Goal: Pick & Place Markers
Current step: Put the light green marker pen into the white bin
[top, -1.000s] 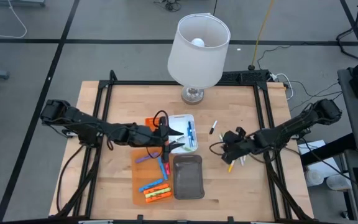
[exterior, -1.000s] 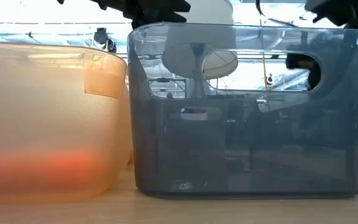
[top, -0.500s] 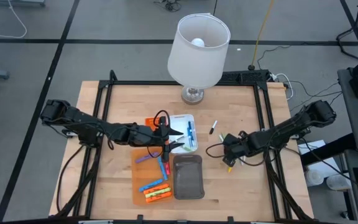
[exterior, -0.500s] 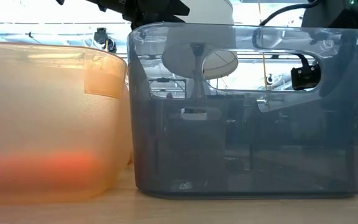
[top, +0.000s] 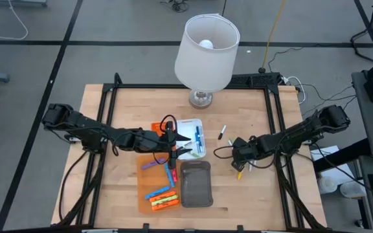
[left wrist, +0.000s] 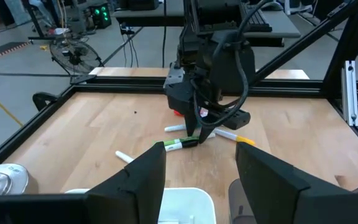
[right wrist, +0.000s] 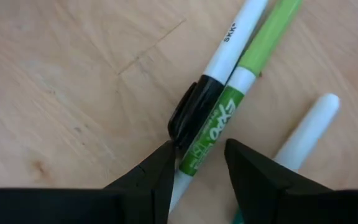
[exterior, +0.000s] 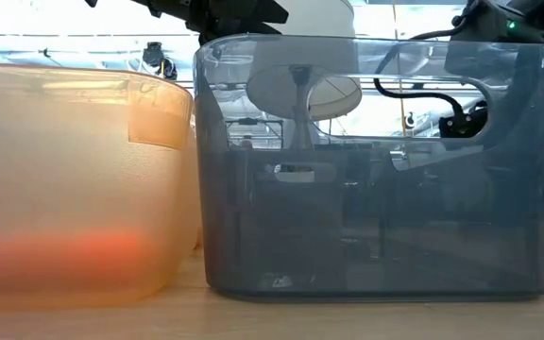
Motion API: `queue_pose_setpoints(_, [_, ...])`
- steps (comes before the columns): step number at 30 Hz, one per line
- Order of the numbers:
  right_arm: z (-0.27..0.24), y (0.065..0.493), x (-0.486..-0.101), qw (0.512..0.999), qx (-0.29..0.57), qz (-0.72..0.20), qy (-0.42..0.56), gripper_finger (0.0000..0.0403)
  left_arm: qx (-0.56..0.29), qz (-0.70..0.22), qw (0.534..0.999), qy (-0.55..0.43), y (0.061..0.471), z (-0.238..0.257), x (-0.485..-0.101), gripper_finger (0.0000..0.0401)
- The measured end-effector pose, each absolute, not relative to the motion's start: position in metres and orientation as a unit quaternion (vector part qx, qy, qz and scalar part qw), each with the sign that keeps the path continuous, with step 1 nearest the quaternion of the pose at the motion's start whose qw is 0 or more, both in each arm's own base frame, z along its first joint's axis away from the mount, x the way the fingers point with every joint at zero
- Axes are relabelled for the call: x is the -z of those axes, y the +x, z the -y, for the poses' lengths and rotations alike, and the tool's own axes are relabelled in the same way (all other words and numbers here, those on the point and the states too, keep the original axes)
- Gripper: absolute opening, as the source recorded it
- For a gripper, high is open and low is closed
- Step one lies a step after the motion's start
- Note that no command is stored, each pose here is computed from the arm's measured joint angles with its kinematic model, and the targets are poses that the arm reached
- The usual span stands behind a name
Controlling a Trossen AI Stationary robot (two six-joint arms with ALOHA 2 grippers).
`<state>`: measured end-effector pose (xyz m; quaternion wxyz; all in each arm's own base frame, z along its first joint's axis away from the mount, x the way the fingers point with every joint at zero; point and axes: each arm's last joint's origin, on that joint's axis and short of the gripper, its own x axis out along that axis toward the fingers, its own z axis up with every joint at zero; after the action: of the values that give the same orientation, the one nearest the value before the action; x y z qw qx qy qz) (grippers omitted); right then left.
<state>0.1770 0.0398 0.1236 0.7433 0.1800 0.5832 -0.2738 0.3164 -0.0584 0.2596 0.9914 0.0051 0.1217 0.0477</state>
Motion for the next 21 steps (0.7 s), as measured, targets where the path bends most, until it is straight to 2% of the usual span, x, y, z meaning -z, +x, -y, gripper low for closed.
queue_pose_setpoints(6, [-0.0358,0.1751,-0.1219,0.737,0.284,-0.587,0.179,0.0115,-0.048,-0.122,0.991,0.005,0.3164,0.0584,-0.2596,0.02])
queue_pose_setpoints(16, [-0.0358,0.173,-0.1212,0.73,0.271,-0.603,0.173,0.0015,-0.048,-0.122,0.991,0.005,0.3164,0.0584,-0.2596,0.02])
queue_pose_setpoints(21, [-0.0358,0.1735,-0.1212,0.732,0.268,-0.602,0.17,0.002,-0.048,-0.122,0.991,0.005,0.3164,0.0584,-0.2596,0.02])
